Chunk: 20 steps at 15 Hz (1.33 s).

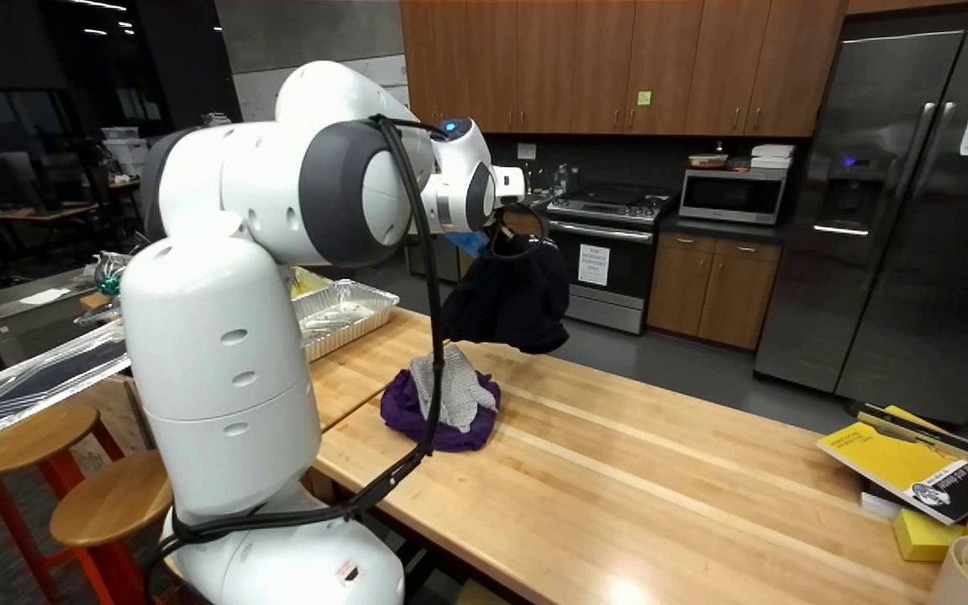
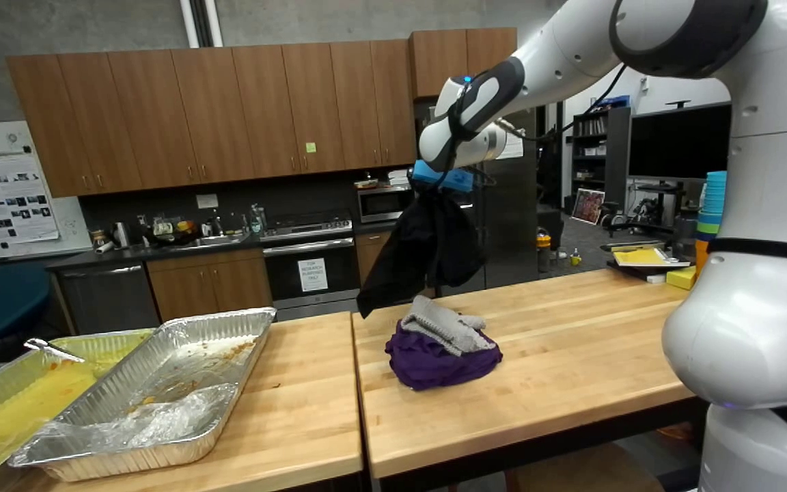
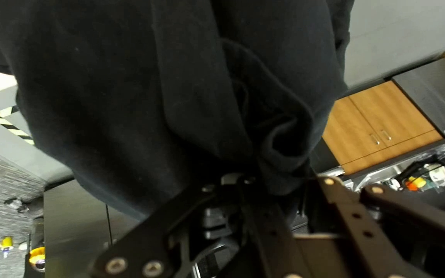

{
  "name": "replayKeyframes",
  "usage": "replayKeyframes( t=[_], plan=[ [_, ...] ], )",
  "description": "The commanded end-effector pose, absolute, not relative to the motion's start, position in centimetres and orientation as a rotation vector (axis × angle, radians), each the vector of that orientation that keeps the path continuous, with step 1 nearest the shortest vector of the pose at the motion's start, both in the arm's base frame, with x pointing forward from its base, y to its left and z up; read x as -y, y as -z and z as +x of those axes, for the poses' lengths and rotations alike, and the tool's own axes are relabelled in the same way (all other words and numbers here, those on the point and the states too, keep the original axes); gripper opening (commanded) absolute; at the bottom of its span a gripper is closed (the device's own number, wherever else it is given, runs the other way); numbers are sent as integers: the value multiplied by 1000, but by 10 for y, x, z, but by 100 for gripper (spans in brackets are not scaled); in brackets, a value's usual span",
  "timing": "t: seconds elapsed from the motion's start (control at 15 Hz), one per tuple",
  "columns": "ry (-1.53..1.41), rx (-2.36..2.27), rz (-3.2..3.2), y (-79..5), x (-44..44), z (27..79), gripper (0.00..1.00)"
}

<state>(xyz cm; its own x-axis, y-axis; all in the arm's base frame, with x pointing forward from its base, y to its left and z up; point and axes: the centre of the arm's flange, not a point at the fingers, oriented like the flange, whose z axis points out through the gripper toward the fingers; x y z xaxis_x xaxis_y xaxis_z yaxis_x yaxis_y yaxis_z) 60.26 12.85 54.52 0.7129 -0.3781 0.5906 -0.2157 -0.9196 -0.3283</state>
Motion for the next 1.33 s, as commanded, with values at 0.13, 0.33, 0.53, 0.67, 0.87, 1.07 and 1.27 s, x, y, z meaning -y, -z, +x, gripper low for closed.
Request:
replayKeyframes(
  t=[0.13,0.33,0.53,0.67,0.87,1.07,1.27],
  plan=[
    [1010,-275,-2724,-572,-166,588,6],
    [951,-198,-2721,-576,-128,512,6],
    [899,-117,-2726,-575,-104,472,6],
    [875,-67,-2733,-576,-79,442,6],
    [861,48,-2737,-577,-40,399,6],
    [834,144,-2745,-575,-63,381,6],
    [828,226,-2735,-572,-83,371,6]
  ],
)
